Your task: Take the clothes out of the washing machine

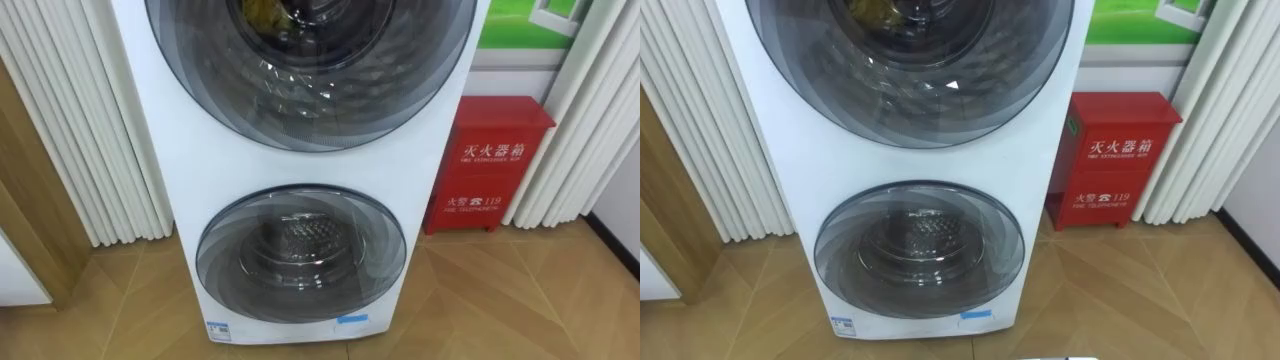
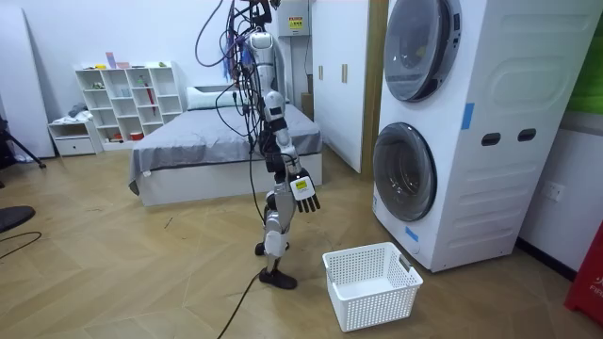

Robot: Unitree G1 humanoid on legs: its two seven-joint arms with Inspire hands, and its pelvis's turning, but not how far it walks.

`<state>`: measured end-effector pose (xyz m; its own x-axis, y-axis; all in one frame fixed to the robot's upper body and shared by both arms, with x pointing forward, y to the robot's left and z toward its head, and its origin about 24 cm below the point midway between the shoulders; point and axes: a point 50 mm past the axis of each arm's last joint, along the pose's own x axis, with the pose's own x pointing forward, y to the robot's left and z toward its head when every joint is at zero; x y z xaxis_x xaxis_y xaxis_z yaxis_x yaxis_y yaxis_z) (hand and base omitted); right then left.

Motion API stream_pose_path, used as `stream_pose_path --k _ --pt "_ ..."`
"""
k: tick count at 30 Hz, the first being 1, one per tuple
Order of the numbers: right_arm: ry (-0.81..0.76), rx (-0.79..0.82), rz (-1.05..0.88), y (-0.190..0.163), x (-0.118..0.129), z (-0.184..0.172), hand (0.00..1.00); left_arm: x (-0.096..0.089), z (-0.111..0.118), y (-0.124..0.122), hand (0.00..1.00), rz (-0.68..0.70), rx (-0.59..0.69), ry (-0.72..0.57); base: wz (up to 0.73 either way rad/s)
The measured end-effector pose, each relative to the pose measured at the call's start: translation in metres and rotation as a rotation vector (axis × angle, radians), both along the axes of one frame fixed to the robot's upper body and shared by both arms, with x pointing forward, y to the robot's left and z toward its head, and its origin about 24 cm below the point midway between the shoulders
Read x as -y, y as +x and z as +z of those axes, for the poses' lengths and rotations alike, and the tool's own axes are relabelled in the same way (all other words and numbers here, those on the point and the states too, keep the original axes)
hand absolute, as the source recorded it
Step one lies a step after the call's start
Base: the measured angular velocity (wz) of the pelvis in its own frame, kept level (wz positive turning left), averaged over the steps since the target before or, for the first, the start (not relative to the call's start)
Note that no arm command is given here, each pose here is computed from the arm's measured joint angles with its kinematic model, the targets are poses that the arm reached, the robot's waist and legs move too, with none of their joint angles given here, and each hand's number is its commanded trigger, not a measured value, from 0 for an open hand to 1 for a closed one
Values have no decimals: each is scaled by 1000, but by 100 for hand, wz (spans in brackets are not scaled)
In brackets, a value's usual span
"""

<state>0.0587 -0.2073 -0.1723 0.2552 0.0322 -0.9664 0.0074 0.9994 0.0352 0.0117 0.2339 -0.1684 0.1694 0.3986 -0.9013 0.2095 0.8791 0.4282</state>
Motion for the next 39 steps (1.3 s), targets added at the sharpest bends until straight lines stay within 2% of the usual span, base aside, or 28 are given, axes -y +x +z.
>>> stream_pose_path --k 20,23,26,28,31,34,39 --pt "-10 -10 -32 0 1 0 0 4 -2 -15 0 0 -87 -60 0" --pt "-30 22 -41 13 6 3 0 3 -2 -14 0 4 -71 -62 0" --pt "-64 187 -107 58 21 18 0 -3 0 -6 0 36 -34 -55 -1" --pt "-83 363 -163 112 33 43 0 -7 1 -3 0 33 -24 -45 -10" --pt "-93 561 -182 171 35 78 0 -13 3 3 0 22 -15 -28 -2" --pt "-90 735 -182 213 30 114 0 -17 4 8 0 15 -13 -14 -3" --pt "-74 925 -184 254 22 161 0 -18 5 9 0 18 -6 -10 6"
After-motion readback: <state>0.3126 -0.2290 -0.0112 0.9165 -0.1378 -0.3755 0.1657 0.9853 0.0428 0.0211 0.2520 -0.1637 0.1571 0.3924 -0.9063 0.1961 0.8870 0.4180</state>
